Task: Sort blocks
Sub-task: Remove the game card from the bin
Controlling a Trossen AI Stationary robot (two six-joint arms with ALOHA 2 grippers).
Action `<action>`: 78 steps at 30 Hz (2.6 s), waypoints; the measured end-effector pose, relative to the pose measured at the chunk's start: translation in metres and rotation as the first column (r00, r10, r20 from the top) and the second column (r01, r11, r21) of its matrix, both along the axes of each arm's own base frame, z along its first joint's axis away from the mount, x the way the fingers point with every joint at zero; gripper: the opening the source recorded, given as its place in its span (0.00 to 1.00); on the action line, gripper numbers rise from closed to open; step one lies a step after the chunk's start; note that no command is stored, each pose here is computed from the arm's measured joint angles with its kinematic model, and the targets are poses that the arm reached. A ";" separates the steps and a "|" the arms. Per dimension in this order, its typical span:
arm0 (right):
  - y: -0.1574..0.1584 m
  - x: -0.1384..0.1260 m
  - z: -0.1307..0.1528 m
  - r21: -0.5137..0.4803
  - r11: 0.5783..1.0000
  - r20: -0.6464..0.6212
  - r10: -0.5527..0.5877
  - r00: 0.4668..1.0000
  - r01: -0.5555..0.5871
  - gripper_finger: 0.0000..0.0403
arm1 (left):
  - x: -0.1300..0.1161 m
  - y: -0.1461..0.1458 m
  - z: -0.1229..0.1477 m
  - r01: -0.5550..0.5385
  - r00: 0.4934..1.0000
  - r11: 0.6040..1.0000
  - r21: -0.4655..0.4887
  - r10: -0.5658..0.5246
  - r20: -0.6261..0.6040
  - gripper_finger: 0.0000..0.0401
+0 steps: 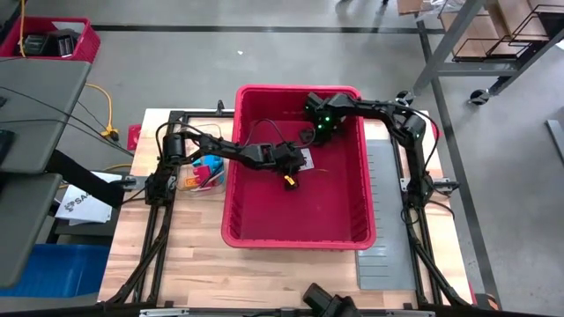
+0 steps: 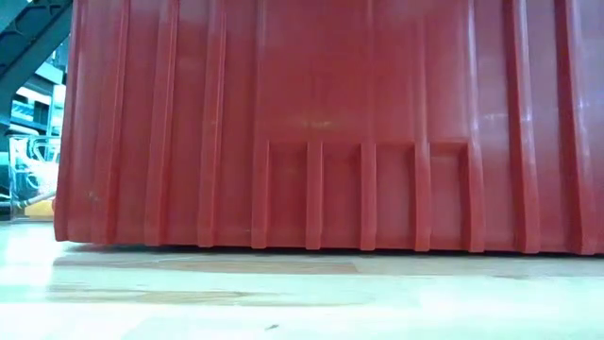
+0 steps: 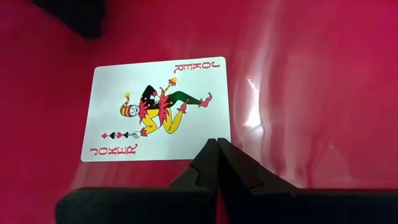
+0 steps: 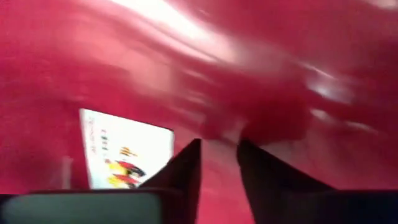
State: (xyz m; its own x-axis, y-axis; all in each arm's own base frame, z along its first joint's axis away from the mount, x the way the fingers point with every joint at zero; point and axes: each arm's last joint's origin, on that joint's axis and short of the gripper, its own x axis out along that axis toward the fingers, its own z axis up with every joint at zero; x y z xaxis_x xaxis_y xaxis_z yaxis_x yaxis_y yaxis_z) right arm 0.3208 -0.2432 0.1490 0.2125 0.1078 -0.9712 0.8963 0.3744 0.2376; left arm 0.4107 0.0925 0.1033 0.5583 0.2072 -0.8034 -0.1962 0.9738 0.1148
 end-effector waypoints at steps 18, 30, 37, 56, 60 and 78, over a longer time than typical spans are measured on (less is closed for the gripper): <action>0.017 0.023 -0.008 -0.020 0.976 0.102 0.218 0.971 -0.217 0.53 | 0.000 0.000 -0.001 0.003 1.000 1.000 0.010 -0.003 -0.005 0.00; 0.045 0.049 -0.031 0.013 0.964 0.116 0.263 0.958 -0.266 0.53 | -0.003 0.003 -0.008 0.039 0.998 0.999 -0.012 -0.040 -0.038 0.00; 0.044 0.049 -0.030 0.058 0.958 0.190 0.267 0.945 -0.282 0.51 | 0.000 0.005 -0.010 0.065 0.998 0.997 0.040 -0.064 -0.023 0.00; 0.045 0.048 -0.031 0.148 0.958 0.226 0.208 0.952 -0.244 0.34 | 0.002 0.012 -0.022 0.033 0.999 0.958 0.285 -0.039 0.015 0.00; 0.042 0.048 -0.029 0.096 0.958 0.227 0.242 0.943 -0.269 0.34 | 0.002 0.012 -0.023 0.038 0.999 0.952 0.304 -0.045 0.017 0.00; 0.002 0.023 0.013 -0.077 0.990 0.169 0.127 0.977 -0.115 0.34 | -0.016 0.027 0.015 -0.003 1.000 1.000 0.030 0.002 0.031 0.00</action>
